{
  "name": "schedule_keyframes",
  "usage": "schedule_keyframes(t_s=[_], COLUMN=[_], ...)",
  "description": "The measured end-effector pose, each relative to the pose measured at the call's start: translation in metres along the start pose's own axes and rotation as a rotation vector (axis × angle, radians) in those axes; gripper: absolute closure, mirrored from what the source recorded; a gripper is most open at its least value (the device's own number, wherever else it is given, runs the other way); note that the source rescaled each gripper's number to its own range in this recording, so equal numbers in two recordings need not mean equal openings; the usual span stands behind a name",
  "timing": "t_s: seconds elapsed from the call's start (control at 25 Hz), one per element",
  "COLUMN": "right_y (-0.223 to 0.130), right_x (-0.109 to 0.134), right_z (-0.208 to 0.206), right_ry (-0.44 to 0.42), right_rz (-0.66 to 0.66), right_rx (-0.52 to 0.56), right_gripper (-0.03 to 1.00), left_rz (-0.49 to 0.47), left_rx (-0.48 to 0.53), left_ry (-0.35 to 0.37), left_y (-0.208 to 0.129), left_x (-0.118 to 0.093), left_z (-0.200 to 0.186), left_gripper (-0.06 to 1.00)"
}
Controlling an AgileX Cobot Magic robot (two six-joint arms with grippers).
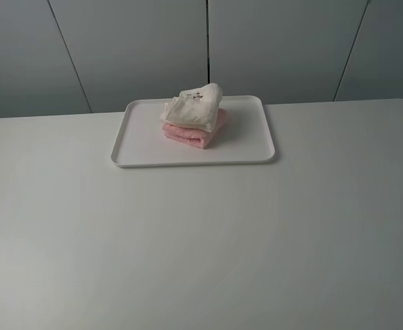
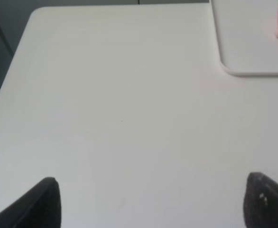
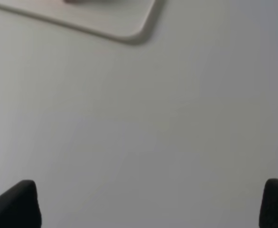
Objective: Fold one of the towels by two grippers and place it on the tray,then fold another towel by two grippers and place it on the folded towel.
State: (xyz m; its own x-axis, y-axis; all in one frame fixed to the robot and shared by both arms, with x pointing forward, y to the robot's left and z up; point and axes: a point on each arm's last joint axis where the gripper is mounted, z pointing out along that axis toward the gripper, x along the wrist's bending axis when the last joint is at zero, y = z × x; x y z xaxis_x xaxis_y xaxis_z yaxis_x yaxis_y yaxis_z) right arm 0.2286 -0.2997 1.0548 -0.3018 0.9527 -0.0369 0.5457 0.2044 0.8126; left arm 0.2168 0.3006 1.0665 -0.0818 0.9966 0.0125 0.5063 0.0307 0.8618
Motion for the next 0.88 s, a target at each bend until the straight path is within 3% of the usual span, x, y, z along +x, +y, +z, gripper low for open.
schedule_keyframes(t_s=[0.12, 0.32, 0.72, 0.88], right_y=[-0.005, -0.001, 0.000, 0.000], right_x=[0.001, 0.008, 0.004, 0.004], right_z=[-0.005, 0.002, 0.002, 0.002], right_ry=[0.001, 0.089, 0.039, 0.039], right_rz=[0.000, 0.027, 0.011, 0.011], right_rx=[-0.033, -0.102, -0.124, -0.124], right_gripper=[-0.03, -0.03, -0.03, -0.03], left_rz=[-0.005, -0.038, -0.008, 0.010], left_rx=[0.041, -0.030, -0.042, -0.042], left_ry=[-0.001, -0.044, -0.060, -0.033], left_y=[-0.007, -0.004, -0.004, -0.004], left_x=[0.000, -0.004, -0.006, -0.003], left_z=[0.007, 0.017, 0.019, 0.019], left_gripper=[-0.05, -0.05, -0.05, -0.05])
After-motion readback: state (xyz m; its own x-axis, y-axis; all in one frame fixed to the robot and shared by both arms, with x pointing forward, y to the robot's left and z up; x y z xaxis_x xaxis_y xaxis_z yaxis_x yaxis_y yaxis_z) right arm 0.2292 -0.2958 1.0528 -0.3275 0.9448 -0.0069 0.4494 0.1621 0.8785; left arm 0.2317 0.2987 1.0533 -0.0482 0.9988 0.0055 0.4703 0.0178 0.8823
